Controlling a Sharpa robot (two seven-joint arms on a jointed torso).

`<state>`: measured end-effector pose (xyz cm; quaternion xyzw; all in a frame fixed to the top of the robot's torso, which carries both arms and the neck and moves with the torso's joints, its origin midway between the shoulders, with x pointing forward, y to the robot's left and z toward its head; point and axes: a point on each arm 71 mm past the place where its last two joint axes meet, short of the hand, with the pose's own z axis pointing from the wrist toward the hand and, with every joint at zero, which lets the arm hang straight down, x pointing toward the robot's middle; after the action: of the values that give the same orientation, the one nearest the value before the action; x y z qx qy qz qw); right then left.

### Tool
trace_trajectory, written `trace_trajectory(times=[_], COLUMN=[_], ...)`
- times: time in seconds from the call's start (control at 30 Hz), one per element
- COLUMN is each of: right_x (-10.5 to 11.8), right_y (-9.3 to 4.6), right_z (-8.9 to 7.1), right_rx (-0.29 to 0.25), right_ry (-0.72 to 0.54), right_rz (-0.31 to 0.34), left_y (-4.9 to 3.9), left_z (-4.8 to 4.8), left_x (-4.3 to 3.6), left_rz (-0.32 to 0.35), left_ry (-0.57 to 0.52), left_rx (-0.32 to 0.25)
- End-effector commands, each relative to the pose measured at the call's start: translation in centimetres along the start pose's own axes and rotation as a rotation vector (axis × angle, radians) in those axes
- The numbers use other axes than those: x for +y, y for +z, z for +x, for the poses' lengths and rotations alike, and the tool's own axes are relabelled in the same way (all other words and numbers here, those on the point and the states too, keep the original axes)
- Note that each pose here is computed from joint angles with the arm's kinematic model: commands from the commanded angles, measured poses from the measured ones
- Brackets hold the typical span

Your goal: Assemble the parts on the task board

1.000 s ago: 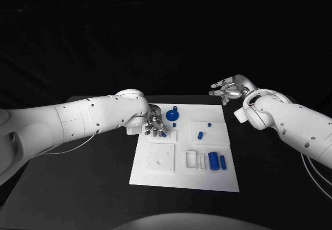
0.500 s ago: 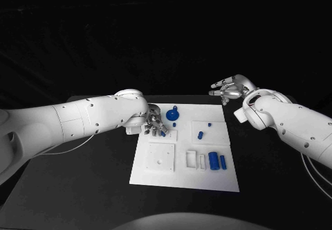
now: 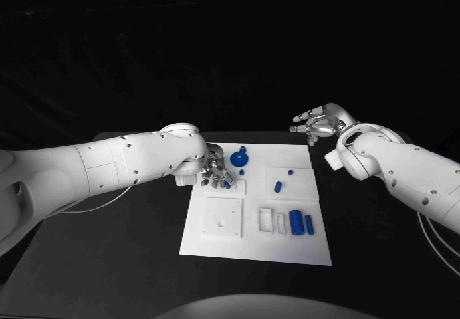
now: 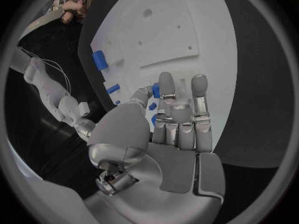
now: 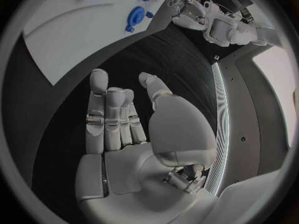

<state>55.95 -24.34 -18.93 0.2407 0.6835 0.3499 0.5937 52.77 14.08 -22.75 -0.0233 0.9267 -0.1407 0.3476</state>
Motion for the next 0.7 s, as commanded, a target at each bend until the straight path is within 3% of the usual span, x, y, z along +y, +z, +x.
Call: trace_trajectory(times=[0.03,0.7], right_x=[0.08,-0.02], right_y=[0.0,-0.04], right_z=[0.14,0.03], right_rx=[0.013,0.013], right_ry=[-0.009,-0.01], right_rz=[-0.008,-0.006], left_y=[0.11,0.03], left_z=[0.24,0.48], left_x=[-0.27,0.04], left_rz=[0.008,-0.001], left_ry=[0.006,0.024], left_rx=[-0.004,-0.008])
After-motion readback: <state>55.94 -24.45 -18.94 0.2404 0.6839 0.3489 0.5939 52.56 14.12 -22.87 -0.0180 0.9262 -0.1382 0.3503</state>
